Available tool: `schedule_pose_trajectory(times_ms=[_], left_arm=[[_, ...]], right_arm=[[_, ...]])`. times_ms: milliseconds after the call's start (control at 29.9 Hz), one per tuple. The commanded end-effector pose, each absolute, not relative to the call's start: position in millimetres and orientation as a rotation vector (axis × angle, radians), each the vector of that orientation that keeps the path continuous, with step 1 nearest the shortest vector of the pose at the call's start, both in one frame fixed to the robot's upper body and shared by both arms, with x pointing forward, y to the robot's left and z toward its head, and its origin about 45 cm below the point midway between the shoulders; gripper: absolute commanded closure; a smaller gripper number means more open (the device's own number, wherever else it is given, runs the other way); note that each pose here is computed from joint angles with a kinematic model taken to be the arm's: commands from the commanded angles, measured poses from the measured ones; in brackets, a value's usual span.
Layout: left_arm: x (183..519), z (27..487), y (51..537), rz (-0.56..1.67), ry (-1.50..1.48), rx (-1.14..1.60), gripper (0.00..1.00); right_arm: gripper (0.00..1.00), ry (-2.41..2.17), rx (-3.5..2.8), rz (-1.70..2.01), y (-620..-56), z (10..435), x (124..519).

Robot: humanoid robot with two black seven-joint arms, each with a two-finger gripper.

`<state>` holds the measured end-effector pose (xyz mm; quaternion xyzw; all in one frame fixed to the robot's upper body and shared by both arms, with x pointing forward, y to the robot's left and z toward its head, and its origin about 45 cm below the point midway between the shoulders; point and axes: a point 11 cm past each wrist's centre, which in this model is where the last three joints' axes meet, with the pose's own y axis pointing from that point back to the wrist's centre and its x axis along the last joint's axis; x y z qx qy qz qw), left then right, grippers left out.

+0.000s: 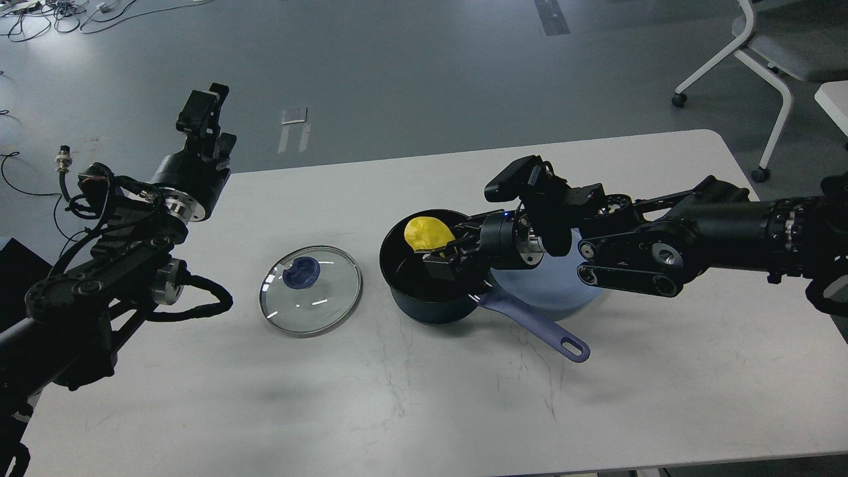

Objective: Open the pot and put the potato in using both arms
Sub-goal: 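Carry the potato over the pot and lower it inside, then open the right gripper to drop the potato into the pot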

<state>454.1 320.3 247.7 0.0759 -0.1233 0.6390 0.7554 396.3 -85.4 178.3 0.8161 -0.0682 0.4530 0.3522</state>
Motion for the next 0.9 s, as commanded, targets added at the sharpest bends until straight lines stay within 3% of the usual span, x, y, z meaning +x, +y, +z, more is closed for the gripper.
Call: schedule_pose_trajectory(times_ms=[0,435,669,870], left_arm=[[454,247,320,1.390,-0.260,0.163,0.02],[456,247,303,1.338,-0.197,0.113,0.02],[461,251,293,1.388,-0.088,-0.012,0.02],[460,235,280,1.388,0.083,-0.040,0.02]], right_arm=[[0.00,-0.316,2.182,1.112,-85,196,408],[0.00,-0.657,2.277,1.050,-114,252,440],[0.00,-1.347,2.604,0.426,-150,307,474],[0.00,-1.647,2.593,-0.013,-204,308,486]])
